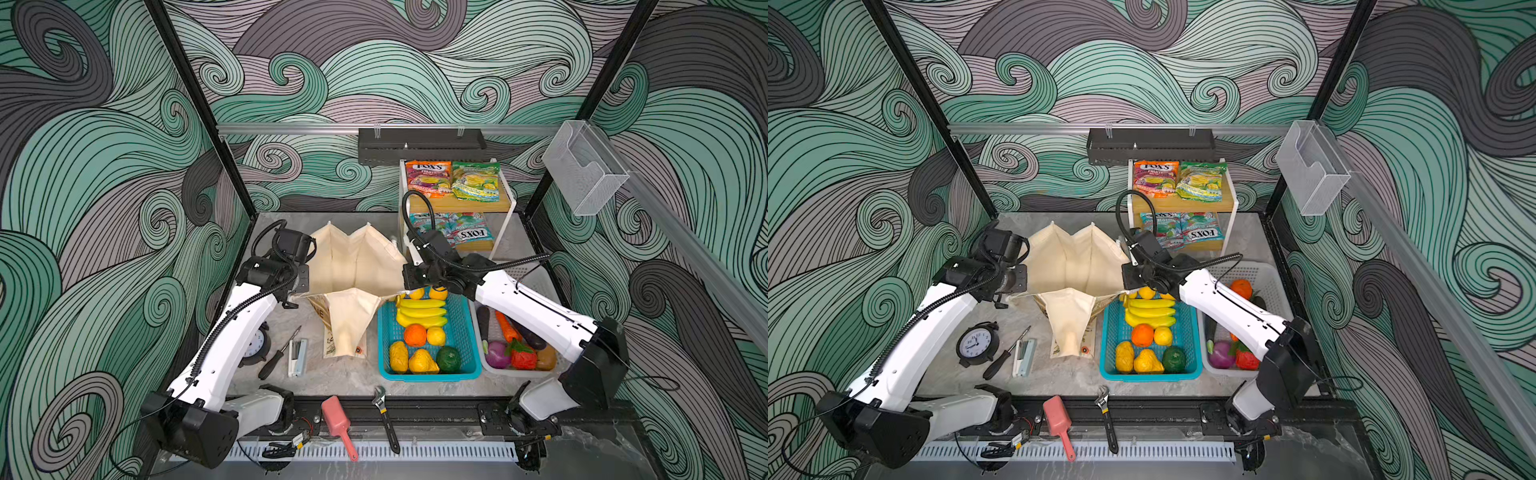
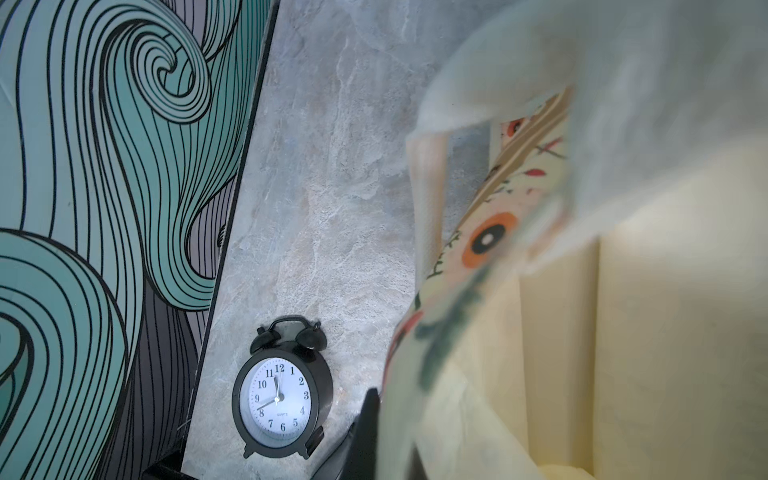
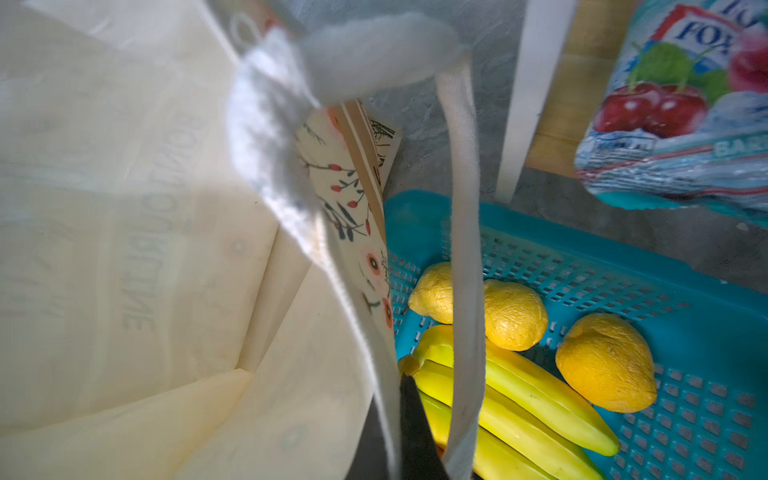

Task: Place the food into the grocery bag and tie it

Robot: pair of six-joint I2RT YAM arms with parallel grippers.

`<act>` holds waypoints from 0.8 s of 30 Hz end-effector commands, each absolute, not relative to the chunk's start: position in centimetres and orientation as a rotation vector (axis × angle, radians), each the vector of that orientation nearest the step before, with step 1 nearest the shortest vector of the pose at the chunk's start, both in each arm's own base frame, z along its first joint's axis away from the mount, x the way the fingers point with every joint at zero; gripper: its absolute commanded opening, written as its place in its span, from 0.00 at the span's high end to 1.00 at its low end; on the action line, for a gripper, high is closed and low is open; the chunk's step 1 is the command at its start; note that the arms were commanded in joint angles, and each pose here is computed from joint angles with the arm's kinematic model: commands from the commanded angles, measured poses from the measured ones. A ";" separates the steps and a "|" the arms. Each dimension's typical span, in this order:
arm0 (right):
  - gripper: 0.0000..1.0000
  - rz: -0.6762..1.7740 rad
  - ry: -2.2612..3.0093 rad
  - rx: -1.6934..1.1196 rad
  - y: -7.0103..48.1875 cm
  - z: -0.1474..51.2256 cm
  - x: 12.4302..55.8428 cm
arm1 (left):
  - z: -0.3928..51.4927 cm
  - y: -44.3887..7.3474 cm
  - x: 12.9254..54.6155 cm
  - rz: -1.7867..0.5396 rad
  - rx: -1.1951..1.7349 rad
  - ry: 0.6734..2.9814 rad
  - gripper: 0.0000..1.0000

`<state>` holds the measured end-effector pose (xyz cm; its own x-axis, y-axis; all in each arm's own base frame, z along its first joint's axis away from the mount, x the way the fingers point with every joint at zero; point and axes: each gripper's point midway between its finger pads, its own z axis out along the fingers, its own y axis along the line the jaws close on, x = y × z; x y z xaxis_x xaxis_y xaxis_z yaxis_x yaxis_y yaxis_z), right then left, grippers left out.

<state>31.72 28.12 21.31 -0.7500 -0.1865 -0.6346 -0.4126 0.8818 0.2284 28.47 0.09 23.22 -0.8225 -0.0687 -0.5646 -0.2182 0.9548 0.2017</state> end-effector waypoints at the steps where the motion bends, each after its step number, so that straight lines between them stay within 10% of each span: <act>1: 1.00 0.363 2.459 -0.415 24.6 20.6 31.5 | 24.4 2.9 27.8 0.448 -0.319 2.455 1.00; 11: 0.94 0.528 2.428 -0.396 27.9 20.7 31.9 | 24.3 1.2 28.0 0.274 -0.307 2.455 1.00; 14: 0.88 0.649 2.394 -0.442 30.6 21.7 31.5 | 24.3 -0.6 28.3 0.137 -0.254 2.449 0.87; 20: 0.58 0.776 2.366 -0.504 33.8 23.4 31.5 | 23.8 -1.9 28.4 0.051 -0.213 2.460 0.64; 24: 0.15 0.792 2.322 -0.491 33.6 25.2 31.3 | 23.3 -1.9 28.6 0.053 -0.206 2.468 0.48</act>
